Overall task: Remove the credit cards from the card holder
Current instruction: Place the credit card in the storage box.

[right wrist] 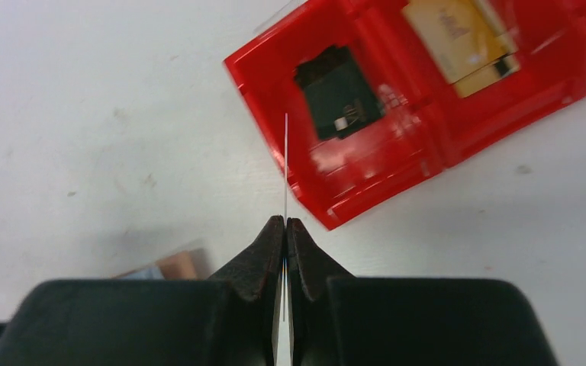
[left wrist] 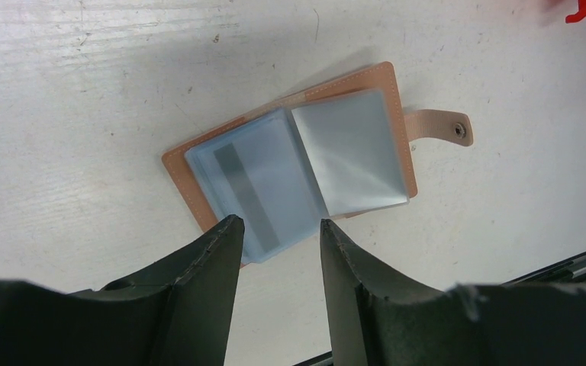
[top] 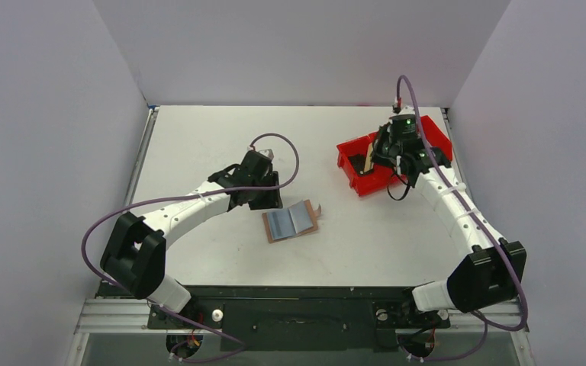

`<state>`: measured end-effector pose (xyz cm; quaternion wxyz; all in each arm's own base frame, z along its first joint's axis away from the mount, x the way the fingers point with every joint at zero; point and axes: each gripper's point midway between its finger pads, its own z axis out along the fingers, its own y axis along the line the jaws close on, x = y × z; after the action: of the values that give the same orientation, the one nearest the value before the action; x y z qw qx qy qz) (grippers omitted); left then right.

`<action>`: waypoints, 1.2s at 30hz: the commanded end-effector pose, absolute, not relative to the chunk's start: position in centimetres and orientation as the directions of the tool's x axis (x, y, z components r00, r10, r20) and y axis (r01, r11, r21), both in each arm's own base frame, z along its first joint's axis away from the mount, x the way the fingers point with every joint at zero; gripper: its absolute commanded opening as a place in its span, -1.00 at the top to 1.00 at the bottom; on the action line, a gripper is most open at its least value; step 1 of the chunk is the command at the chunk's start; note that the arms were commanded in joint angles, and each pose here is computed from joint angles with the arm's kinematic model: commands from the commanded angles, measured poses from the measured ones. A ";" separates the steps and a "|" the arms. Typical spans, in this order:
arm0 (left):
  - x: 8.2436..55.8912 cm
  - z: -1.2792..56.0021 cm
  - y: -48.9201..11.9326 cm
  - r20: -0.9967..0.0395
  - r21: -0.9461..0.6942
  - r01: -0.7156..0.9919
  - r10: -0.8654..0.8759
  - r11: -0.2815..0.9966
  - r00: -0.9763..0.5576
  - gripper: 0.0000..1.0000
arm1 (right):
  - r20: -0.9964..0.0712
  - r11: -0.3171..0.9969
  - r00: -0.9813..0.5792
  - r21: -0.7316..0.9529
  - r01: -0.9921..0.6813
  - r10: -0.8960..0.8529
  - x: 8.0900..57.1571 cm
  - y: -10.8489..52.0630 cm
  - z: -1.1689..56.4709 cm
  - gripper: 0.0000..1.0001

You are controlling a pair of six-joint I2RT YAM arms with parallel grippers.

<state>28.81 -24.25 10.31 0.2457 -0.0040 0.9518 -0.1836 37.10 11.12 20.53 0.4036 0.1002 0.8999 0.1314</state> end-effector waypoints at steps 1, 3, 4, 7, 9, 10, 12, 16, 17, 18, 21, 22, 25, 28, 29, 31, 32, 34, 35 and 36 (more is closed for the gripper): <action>29.3 13.0 -24.9 -0.510 -0.386 0.149 -0.076 0.910 -0.857 0.21 | -0.758 0.974 -0.623 0.069 0.215 0.192 38.9 5.0 22.9 1.00; 29.1 13.1 -25.0 -0.510 -0.391 0.156 -0.072 0.907 -0.857 0.20 | -0.758 0.972 -0.635 -0.009 0.235 0.146 39.8 3.8 23.4 1.00; 29.1 13.2 -25.0 -0.513 -0.393 0.160 -0.072 0.905 -0.855 0.20 | -0.735 0.967 -0.669 -0.077 0.243 0.110 40.1 3.1 22.5 1.00; 28.9 13.2 -24.8 -0.520 -0.391 0.165 -0.069 0.906 -0.852 0.20 | -0.735 0.949 -0.677 -0.185 0.255 0.038 41.9 1.6 24.0 1.00; 28.9 13.3 -24.6 -0.524 -0.383 0.166 -0.066 0.909 -0.849 0.20 | -0.709 0.920 -0.705 -0.285 0.269 -0.014 42.7 0.1 24.1 1.00; 28.9 13.3 -24.4 -0.528 -0.380 0.164 -0.067 0.911 -0.847 0.20 | -0.686 0.910 -0.728 -0.318 0.266 -0.028 43.3 -0.3 23.2 1.00; 28.9 13.5 -24.2 -0.533 -0.376 0.163 -0.069 0.912 -0.843 0.20 | -0.666 0.894 -0.744 -0.365 0.260 -0.056 44.5 -1.3 23.3 1.00; 28.9 13.4 -23.8 -0.535 -0.364 0.152 -0.072 0.919 -0.841 0.20 | -0.641 0.886 -0.764 -0.393 0.245 -0.073 46.6 -2.2 22.3 1.00; 28.8 13.3 -23.7 -0.532 -0.360 0.149 -0.071 0.921 -0.844 0.20 | -0.629 0.881 -0.773 -0.409 0.237 -0.084 47.1 -2.4 21.9 1.00; 28.7 13.3 -23.6 -0.527 -0.357 0.146 -0.069 0.923 -0.847 0.20 | -0.623 0.878 -0.777 -0.417 0.234 -0.089 47.4 -2.5 21.7 1.00; 28.9 13.4 -23.0 -0.539 -0.335 0.126 -0.080 0.934 -0.839 0.20 | -0.600 0.861 -0.793 -0.453 0.230 -0.104 48.3 -2.9 20.7 1.00; 28.8 13.4 -22.9 -0.538 -0.331 0.122 -0.080 0.936 -0.839 0.20 | -0.600 0.862 -0.794 -0.451 0.232 -0.101 48.5 -3.0 20.6 1.00; 28.8 13.4 -22.5 -0.540 -0.320 0.111 -0.086 0.941 -0.837 0.20 | -0.584 0.878 -0.807 -0.430 0.212 -0.091 49.0 -2.6 18.9 1.00; 28.8 13.3 -22.3 -0.539 -0.314 0.101 -0.089 0.944 -0.838 0.20 | -0.563 0.882 -0.821 -0.429 0.194 -0.093 49.2 -2.4 17.4 1.00; 28.8 13.3 -22.2 -0.539 -0.312 0.097 -0.092 0.945 -0.838 0.20 | -0.557 0.882 -0.825 -0.431 0.190 -0.094 49.4 -2.3 16.9 1.00; 28.8 13.3 -22.2 -0.538 -0.314 0.093 -0.097 0.945 -0.837 0.20 | -0.550 0.883 -0.830 -0.431 0.184 -0.095 49.6 -2.2 16.2 1.00; 28.9 13.4 -22.2 -0.539 -0.315 0.092 -0.099 0.944 -0.837 0.20 | -0.552 0.884 -0.829 -0.429 0.184 -0.095 49.8 -2.2 16.1 1.00; 28.9 13.5 -22.3 -0.538 -0.319 0.092 -0.100 0.943 -0.837 0.20 | -0.544 0.883 -0.834 -0.433 0.180 -0.096 50.1 -2.1 15.5 1.00; 28.9 13.5 -22.3 -0.539 -0.320 0.092 -0.102 0.943 -0.836 0.20 | -0.537 0.883 -0.838 -0.434 0.176 -0.096 50.2 -2.1 15.1 1.00; 28.9 13.6 -22.3 -0.541 -0.320 0.091 -0.103 0.943 -0.835 0.20 | -0.534 0.884 -0.840 -0.435 0.175 -0.097 50.2 -2.1 14.9 1.00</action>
<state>28.38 -22.56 11.78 0.2645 0.0071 0.9506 -0.1622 49.04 -2.07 14.83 0.2719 0.0210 0.9321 -0.2384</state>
